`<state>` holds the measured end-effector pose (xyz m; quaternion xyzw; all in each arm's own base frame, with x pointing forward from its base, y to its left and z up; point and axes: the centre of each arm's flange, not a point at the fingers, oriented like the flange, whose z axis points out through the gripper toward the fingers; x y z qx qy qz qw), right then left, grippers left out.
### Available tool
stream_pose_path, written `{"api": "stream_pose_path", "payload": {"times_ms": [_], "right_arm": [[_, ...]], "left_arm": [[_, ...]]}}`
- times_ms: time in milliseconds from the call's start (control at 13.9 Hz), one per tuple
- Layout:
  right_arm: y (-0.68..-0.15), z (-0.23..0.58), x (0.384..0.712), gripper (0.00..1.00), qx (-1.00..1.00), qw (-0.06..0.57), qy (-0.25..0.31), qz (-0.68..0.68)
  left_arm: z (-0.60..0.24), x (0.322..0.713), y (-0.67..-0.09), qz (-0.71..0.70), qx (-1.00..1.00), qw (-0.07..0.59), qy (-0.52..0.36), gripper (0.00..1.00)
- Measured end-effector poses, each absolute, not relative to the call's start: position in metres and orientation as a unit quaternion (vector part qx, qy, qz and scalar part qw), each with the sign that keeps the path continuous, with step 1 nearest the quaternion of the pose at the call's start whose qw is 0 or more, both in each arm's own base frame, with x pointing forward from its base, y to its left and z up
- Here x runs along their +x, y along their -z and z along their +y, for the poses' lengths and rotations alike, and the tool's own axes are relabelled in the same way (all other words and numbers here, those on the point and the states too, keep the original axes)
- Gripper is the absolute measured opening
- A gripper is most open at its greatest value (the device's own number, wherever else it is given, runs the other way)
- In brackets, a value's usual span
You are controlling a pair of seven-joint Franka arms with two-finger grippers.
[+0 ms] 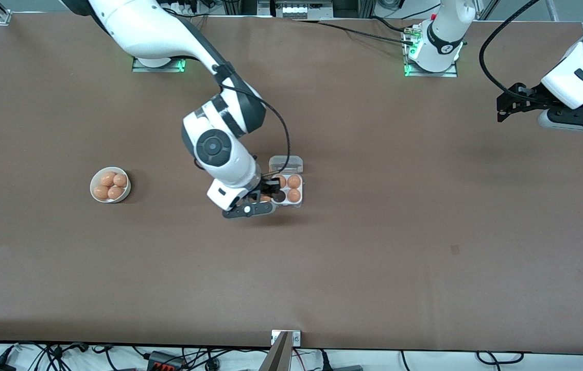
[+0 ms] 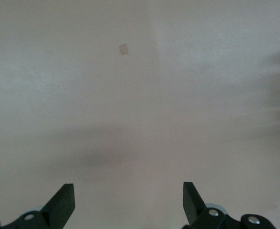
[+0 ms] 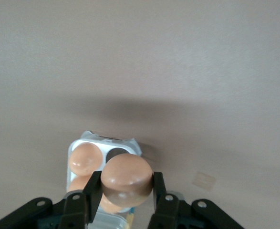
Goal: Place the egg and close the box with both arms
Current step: 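Carry the egg with the right gripper over the carton's empty slot, then lower the egg into the empty slot and open the right gripper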
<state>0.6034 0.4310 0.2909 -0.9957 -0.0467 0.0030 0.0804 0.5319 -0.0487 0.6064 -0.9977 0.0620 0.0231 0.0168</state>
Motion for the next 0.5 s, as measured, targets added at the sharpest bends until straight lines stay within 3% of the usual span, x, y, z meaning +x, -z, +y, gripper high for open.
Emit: {"api": "stream_pose_path", "payload": {"times_ms": [502], "right_arm": [[-0.250, 0.446, 0.598, 0.47, -0.996, 0.086, -0.001, -0.025]], "left_arm": [[-0.049, 0.532, -0.606, 0.062, -0.998, 0.017, -0.023, 1.00]]}}
